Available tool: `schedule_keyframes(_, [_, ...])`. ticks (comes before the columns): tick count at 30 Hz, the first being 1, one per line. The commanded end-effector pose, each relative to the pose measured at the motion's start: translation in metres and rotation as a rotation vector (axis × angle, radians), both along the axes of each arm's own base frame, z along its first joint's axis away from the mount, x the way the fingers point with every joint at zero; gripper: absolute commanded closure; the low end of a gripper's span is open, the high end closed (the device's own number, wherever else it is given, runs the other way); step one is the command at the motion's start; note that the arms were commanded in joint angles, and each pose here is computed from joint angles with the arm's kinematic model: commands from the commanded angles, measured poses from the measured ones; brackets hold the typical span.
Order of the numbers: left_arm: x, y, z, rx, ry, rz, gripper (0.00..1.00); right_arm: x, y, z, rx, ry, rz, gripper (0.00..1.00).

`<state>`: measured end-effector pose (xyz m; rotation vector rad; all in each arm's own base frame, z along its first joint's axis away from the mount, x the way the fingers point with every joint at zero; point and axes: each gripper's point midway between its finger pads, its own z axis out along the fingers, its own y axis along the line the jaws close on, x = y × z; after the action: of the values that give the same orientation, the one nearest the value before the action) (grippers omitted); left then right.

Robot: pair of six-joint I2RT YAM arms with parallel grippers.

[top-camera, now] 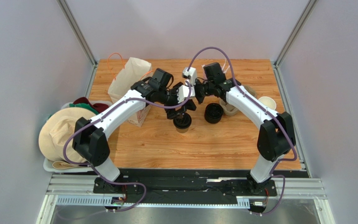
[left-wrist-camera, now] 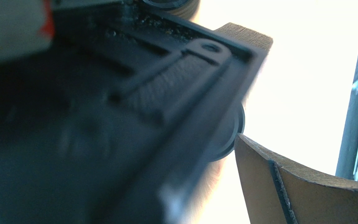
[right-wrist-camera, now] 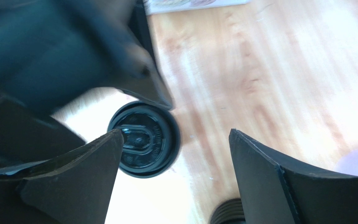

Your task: Pack the takeout coffee

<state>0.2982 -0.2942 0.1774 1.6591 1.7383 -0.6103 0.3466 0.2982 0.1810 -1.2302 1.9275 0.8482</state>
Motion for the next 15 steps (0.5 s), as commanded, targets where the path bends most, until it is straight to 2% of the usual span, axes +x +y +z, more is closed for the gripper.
schedule_keyframes(1, [-0.012, -0.011, 0.091, -0.181, -0.122, -0.031, 0.06, 0.036, -0.026, 0.043, -0.002, -0.082, -0.205, 0.11])
schedule_keyframes(5, [-0.017, -0.007, 0.111, -0.208, -0.135, -0.004, 0.05, 0.056, -0.050, 0.069, 0.041, -0.100, -0.299, 0.11])
schedule_keyframes(9, [0.000, 0.002, 0.132, -0.212, -0.176, 0.137, 0.06, 0.064, -0.074, 0.090, 0.059, -0.137, -0.362, 0.11])
schedule_keyframes(13, [0.014, 0.014, 0.166, -0.239, -0.233, 0.272, 0.05, 0.051, -0.082, 0.102, 0.019, -0.160, -0.345, 0.19])
schedule_keyframes(14, [0.023, 0.024, 0.167, -0.207, -0.246, 0.344, 0.05, 0.046, -0.082, 0.104, 0.009, -0.160, -0.335, 0.20])
schedule_keyframes(15, [0.026, 0.029, 0.193, -0.237, -0.270, 0.398, 0.04, 0.037, -0.082, 0.100, -0.012, -0.132, -0.320, 0.21])
